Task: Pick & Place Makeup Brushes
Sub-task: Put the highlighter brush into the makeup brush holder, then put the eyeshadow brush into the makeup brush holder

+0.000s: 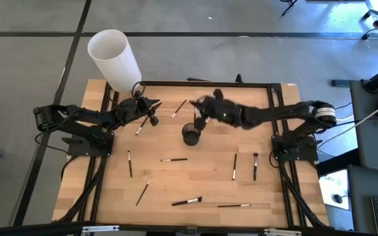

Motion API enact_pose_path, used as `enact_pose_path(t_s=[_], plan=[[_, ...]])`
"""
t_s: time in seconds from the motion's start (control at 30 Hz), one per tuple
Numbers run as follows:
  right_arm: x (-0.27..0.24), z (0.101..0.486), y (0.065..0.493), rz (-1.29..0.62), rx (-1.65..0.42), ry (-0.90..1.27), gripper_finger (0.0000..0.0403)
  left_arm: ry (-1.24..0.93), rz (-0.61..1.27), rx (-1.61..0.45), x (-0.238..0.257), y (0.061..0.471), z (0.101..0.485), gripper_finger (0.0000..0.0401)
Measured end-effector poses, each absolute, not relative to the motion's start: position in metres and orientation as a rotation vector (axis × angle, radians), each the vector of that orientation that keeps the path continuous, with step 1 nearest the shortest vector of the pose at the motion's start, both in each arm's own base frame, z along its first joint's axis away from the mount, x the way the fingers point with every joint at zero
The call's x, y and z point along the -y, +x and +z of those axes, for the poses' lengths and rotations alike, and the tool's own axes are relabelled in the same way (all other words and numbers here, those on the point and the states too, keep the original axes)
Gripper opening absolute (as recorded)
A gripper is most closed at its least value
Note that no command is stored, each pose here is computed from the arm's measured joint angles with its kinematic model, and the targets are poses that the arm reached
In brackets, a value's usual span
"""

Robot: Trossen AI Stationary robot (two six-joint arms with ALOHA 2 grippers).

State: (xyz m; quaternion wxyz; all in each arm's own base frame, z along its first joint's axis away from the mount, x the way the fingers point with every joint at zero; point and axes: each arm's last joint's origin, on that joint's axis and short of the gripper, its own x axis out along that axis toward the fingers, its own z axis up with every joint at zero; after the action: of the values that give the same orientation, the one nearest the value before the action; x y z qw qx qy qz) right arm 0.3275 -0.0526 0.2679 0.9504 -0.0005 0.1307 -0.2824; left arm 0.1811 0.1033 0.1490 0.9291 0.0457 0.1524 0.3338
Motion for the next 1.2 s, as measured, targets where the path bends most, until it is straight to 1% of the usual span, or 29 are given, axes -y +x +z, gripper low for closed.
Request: enact_pose_path(t_s=[0.1, 0.17, 0.33, 0.47, 0.63, 0.73, 0.87, 0.97, 1.07, 1.2], plan=[[0.039, 0.262, 0.327, -0.535, -0.224, -0.002, 0.0003, 0.094, 0.684, -0.312, -0.103, 0.181, 0.149, 0.0075], [0.031, 0.256, 0.326, -0.511, -0.233, -0.025, 0.0003, 0.094, 0.683, -0.312, -0.103, 0.181, 0.149, 0.0075], [0.025, 0.243, 0.321, -0.487, -0.209, -0.08, 0.0011, 0.094, 0.684, -0.31, -0.103, 0.181, 0.149, 0.0075], [0.025, 0.23, 0.319, -0.484, -0.179, -0.122, 0.0031, 0.095, 0.684, -0.304, -0.103, 0.181, 0.15, 0.0075], [0.025, 0.218, 0.323, -0.471, -0.219, -0.187, 0.0057, 0.095, 0.685, -0.304, -0.103, 0.181, 0.15, 0.0075], [0.025, 0.216, 0.324, -0.466, -0.223, -0.176, 0.0079, 0.095, 0.685, -0.304, -0.103, 0.181, 0.15, 0.0075], [0.027, 0.22, 0.325, -0.478, -0.217, -0.104, 0.0118, 0.095, 0.684, -0.304, -0.103, 0.181, 0.15, 0.0075], [0.03, 0.232, 0.332, -0.497, -0.241, -0.081, 0.0149, 0.095, 0.684, -0.304, -0.103, 0.181, 0.15, 0.0075], [0.038, 0.247, 0.339, -0.543, -0.326, -0.05, 0.0172, 0.095, 0.684, -0.304, -0.103, 0.181, 0.15, 0.0075], [0.056, 0.275, 0.341, -0.662, -0.455, 0.045, 0.0188, 0.095, 0.684, -0.304, -0.103, 0.181, 0.15, 0.0075]])
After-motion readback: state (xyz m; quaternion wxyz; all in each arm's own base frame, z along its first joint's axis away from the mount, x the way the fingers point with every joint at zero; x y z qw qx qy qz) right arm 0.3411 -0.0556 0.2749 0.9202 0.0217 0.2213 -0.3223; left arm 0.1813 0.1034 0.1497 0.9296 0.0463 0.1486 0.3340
